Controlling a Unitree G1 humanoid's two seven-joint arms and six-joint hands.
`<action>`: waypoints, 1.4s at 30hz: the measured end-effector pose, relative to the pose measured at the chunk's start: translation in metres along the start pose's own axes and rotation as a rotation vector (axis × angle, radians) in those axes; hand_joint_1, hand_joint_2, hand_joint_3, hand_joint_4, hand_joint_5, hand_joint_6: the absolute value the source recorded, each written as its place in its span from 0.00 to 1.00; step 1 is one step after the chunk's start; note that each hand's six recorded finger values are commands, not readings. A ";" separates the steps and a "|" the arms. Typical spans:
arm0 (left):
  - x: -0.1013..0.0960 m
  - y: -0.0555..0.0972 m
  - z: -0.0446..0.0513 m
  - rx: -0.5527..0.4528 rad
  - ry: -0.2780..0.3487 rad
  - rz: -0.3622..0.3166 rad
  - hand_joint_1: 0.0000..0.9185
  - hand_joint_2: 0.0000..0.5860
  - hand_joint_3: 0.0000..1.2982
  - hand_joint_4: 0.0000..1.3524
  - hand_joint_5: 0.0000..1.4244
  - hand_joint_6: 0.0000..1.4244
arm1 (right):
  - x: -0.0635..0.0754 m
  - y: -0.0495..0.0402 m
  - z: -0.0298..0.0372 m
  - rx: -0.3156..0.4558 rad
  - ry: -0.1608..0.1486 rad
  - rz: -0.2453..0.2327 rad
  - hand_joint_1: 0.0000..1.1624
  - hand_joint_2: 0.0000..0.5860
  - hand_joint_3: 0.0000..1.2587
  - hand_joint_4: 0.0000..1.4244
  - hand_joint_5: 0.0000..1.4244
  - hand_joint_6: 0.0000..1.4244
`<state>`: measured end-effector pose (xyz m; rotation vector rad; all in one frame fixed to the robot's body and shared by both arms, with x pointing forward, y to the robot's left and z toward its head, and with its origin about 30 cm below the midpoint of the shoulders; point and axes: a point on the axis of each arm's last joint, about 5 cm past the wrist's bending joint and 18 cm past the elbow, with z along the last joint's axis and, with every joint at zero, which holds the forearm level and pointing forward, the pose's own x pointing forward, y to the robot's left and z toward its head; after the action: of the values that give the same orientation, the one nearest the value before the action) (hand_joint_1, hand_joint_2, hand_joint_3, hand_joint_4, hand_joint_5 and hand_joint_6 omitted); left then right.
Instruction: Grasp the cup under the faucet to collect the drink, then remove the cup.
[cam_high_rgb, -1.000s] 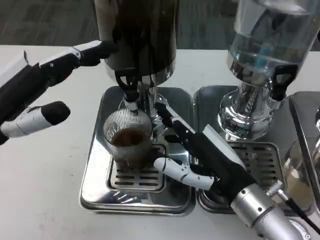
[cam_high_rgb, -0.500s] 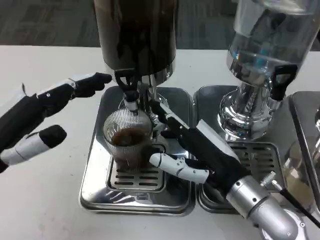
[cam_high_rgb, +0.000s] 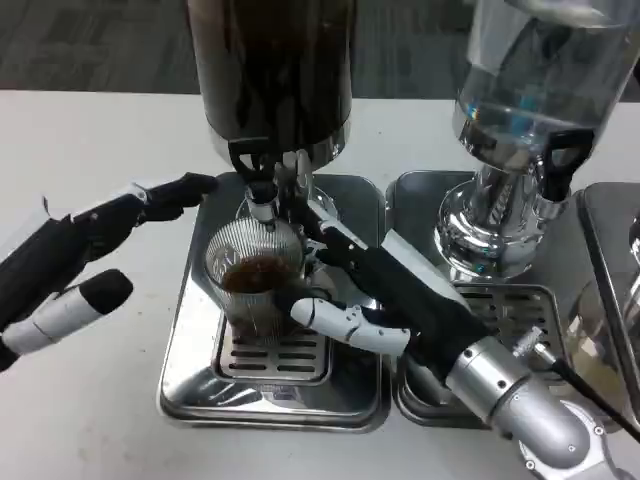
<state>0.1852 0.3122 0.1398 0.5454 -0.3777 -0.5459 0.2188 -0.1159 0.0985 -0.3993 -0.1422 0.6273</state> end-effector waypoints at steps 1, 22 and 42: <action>-0.001 0.001 -0.0002 0.004 0.001 0.008 0.00 0.15 0.16 0.10 0.10 0.11 | 0.001 0.0013 0.0004 0.003 0.000 0.000 0.32 0.35 0.00 0.00 0.00 0.03; -0.025 -0.015 -0.0104 -0.023 0.073 0.042 0.00 0.16 0.17 0.10 0.10 0.11 | 0.006 0.0085 -0.0027 0.003 0.031 -0.011 0.34 0.34 0.00 0.00 0.00 0.03; -0.053 -0.034 -0.0174 -0.017 0.186 0.136 0.00 0.16 0.14 0.09 0.10 0.11 | 0.014 0.0070 -0.0090 -0.022 0.015 -0.005 0.34 0.34 0.00 0.00 0.00 0.03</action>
<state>0.1385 0.3253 0.0964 0.5450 -0.2308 -0.3637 0.2285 -0.1052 0.0876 -0.4251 -0.1360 0.6179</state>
